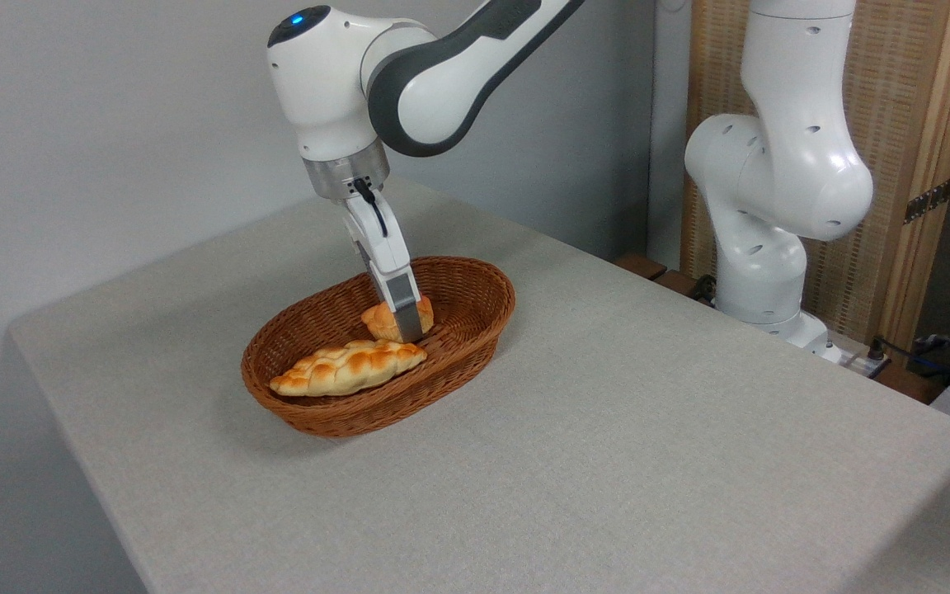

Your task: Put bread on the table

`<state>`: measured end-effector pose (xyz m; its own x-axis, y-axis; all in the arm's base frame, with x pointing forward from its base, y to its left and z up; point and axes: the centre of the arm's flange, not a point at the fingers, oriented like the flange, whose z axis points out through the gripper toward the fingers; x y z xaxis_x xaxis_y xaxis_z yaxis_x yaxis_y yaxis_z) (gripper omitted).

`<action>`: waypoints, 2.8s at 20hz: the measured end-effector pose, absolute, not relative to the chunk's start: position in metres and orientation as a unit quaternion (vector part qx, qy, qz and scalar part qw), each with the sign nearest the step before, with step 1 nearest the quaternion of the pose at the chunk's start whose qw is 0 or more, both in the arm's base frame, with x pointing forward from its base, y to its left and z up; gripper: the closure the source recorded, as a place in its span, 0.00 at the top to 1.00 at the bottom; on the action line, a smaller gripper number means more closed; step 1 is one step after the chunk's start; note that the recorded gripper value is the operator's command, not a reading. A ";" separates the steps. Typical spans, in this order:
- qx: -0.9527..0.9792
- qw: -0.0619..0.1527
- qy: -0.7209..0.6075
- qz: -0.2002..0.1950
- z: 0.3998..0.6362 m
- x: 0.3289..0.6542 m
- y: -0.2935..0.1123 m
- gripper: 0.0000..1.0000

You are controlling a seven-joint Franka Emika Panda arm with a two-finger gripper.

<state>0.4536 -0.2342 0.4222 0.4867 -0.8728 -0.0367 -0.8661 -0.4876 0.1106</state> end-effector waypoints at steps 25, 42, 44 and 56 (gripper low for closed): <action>0.854 0.051 -0.512 -0.073 0.467 0.467 -0.210 0.39; 0.909 0.029 -0.415 0.028 0.471 0.575 0.023 0.88; 0.909 0.027 -0.415 0.026 0.461 0.581 0.021 1.00; 0.905 0.004 -0.424 0.019 0.462 0.586 0.024 1.00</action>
